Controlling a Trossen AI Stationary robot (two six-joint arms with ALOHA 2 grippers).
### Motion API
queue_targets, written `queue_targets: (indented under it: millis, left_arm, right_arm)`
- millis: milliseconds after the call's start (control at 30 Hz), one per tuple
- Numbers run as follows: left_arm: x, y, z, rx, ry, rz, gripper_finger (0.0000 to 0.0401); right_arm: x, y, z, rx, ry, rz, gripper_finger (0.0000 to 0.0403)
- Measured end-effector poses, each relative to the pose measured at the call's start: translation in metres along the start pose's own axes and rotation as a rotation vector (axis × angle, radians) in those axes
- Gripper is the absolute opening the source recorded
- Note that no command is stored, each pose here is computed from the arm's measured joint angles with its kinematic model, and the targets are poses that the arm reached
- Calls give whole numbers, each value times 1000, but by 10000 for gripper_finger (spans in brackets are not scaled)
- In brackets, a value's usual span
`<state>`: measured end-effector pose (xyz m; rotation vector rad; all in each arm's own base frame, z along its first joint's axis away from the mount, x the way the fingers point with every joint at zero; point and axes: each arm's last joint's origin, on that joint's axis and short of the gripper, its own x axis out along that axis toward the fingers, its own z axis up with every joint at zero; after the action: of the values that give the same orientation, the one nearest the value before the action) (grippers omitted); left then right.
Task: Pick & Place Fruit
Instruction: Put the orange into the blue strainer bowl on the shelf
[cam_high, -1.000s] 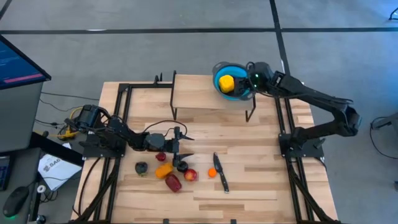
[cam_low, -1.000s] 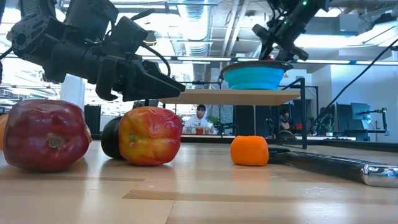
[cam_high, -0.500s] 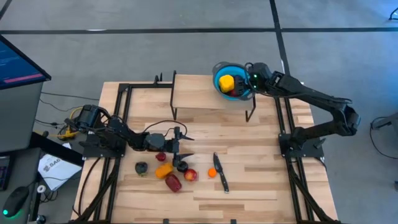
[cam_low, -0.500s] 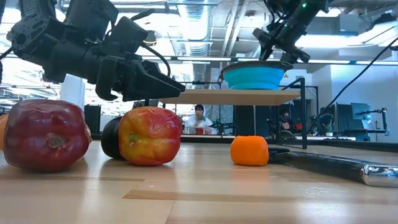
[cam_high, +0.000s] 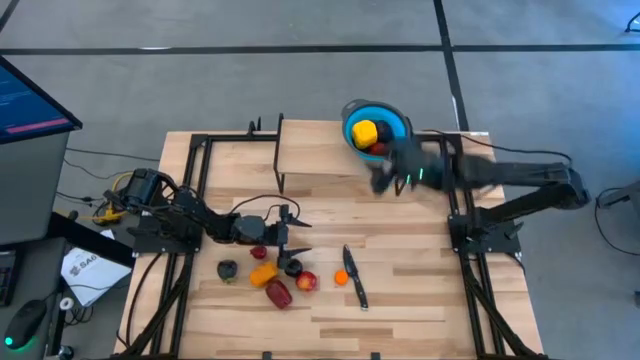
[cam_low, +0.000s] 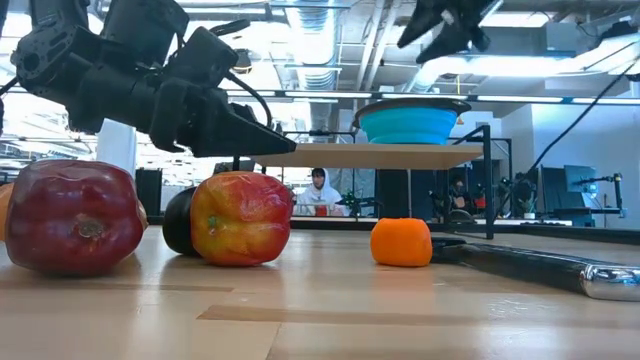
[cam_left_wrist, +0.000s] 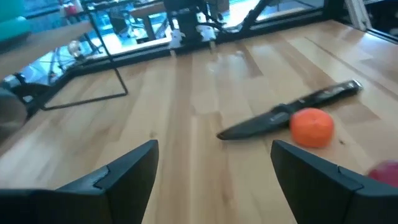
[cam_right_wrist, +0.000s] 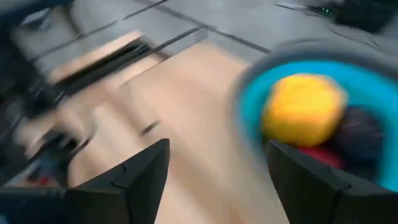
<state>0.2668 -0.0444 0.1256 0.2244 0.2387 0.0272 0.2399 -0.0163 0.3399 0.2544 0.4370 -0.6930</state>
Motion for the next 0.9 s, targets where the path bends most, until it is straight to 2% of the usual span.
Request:
queue_targets:
  millis: [133, 267, 433, 700, 800, 900]
  left_arm:
    - [-2, -9, -4, 22, 50, -40, 303]
    - [-6, -22, -5, 39, 72, -91, 303]
    - [-7, -36, -2, -3, 83, -139, 303]
    - [4, -53, 26, -68, 106, -186, 303]
    - [10, -57, 36, -88, 122, -190, 303]
    - [13, -57, 43, -172, 113, -185, 303]
  right_arm:
    - [-10, 48, -53, -102, 59, 67, 260]
    - [-17, 85, -115, -123, 164, 137, 260]
    - [-30, 127, -176, -163, 239, 217, 260]
    - [-29, 163, -240, -149, 232, 203, 260]
    - [-16, 175, -255, -275, 199, 249, 260]
    - [0, 181, -264, -421, 196, 291, 260]
